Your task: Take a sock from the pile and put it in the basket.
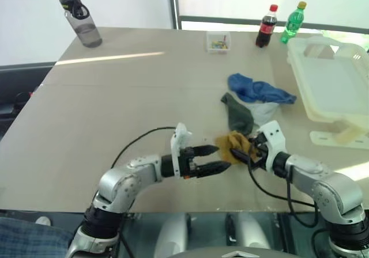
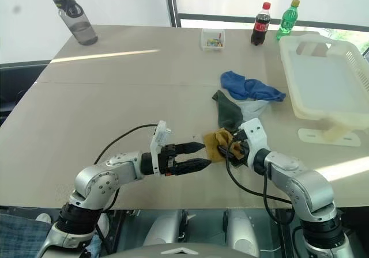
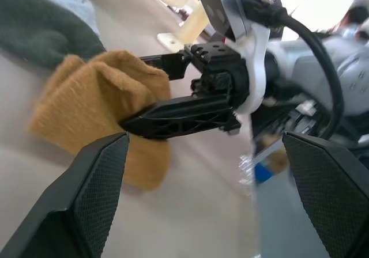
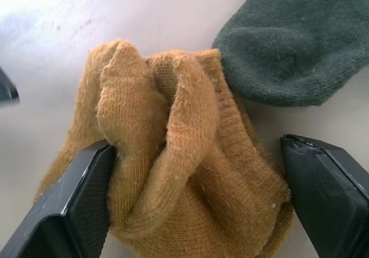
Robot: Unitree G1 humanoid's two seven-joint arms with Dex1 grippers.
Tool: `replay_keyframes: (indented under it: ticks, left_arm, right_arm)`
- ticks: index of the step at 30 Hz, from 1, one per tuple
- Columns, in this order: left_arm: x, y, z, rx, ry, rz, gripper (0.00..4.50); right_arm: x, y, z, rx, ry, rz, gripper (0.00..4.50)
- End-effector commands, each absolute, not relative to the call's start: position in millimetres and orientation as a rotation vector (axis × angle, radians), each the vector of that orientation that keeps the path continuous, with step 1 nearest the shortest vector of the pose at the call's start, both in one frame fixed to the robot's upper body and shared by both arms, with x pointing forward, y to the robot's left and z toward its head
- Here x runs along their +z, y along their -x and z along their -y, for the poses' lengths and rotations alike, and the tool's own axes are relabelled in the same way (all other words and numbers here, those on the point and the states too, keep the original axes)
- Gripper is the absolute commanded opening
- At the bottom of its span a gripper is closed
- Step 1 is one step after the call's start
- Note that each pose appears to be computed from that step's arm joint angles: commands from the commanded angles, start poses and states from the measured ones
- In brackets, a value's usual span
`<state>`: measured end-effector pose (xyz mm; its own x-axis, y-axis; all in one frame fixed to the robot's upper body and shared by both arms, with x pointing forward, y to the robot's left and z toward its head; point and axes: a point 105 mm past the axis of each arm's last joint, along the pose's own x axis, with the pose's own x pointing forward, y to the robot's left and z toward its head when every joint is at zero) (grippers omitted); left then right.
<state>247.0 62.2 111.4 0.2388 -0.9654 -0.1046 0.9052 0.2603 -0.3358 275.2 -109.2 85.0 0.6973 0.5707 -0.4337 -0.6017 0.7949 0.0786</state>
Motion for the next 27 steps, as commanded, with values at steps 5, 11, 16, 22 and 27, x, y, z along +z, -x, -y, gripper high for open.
replay_keyframes:
  ticks: [5, 11, 16, 22, 27]
  left_arm:
    - [146.3, -251.5, -87.3, -1.289, -0.092, -0.117, 4.50]
    - [158.8, -252.6, -128.9, -1.214, -0.247, -0.102, 4.50]
    - [178.1, -247.3, -167.7, -1.167, -0.253, -0.058, 4.50]
    - [190.8, -237.5, -204.3, -1.110, -0.269, -0.020, 4.50]
    - [207.5, -237.8, -219.6, -1.047, -0.206, 0.098, 4.50]
  right_arm:
    - [47.0, -266.9, 115.3, 0.657, 0.181, -0.583, 4.39]
    - [30.9, -261.3, 116.9, 0.680, 0.273, -0.613, 4.39]
    - [25.4, -263.9, 119.7, 0.675, 0.293, -0.628, 4.39]
    - [18.9, -259.9, 120.6, 0.709, 0.315, -0.662, 4.39]
    - [15.7, -257.6, 121.0, 0.730, 0.323, -0.680, 4.39]
